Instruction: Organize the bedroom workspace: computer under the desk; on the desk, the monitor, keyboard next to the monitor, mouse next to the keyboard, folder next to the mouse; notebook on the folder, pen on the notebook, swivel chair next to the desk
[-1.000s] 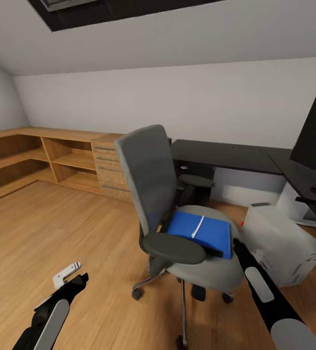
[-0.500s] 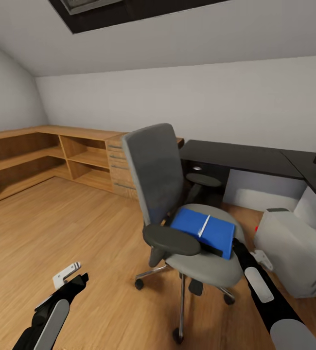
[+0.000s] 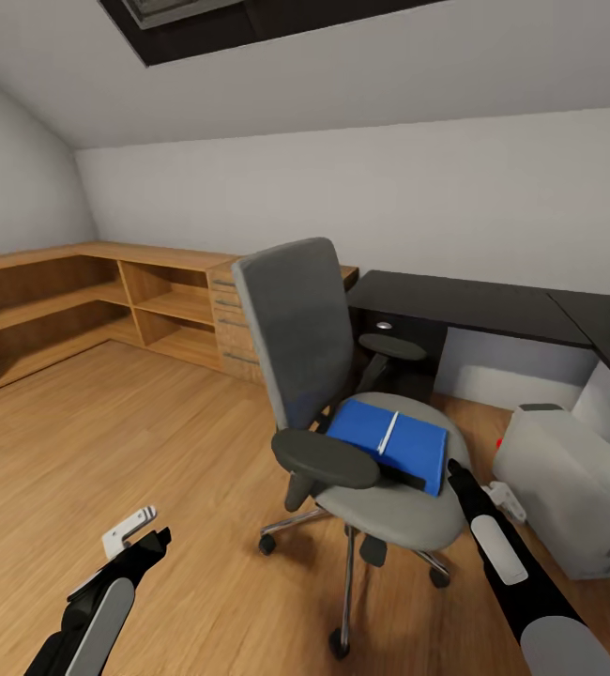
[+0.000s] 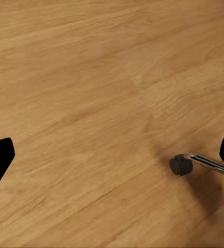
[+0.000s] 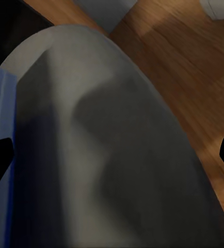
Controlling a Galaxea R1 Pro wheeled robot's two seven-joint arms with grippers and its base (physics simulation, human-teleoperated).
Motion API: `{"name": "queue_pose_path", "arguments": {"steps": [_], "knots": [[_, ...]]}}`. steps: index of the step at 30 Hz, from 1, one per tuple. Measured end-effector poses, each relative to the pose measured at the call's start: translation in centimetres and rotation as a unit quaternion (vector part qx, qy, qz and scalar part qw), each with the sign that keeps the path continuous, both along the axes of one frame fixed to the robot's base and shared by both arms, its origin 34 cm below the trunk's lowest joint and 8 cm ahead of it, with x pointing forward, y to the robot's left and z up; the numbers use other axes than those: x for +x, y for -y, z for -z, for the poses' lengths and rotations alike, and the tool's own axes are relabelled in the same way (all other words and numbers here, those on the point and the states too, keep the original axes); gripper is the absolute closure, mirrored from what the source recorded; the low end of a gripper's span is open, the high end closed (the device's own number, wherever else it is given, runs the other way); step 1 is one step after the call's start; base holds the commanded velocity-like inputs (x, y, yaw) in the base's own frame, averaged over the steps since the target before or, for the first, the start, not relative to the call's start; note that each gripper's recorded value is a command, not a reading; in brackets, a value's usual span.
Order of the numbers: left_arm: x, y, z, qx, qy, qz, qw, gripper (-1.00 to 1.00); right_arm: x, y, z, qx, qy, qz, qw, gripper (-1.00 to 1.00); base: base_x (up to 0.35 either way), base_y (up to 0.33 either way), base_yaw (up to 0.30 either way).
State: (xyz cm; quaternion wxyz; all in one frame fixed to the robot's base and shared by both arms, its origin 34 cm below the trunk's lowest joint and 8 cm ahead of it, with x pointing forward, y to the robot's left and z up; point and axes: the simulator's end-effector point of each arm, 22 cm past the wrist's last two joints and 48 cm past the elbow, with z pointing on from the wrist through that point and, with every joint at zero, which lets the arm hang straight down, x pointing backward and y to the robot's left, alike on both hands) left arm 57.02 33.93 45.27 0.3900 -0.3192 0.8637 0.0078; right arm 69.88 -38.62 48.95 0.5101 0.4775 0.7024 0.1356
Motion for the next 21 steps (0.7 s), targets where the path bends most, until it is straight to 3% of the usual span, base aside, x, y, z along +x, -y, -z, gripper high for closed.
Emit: {"name": "queue_pose_path", "arguments": {"steps": [9,21], "knots": [[0.02,0.4,0.01,-0.002,0.0,0.001,1.0,-1.0,-0.05,-0.03,0.03,0.001,0.0,0.0,1.0,-1.0,0.199,0.0,0.0],[-0.21,0.79,0.53,-0.004,-0.006,0.003,1.0,-1.0,0.01,-0.28,-0.02,0.001,0.0,-0.002,1.0,-1.0,0.022,0.0,0.039]]}}
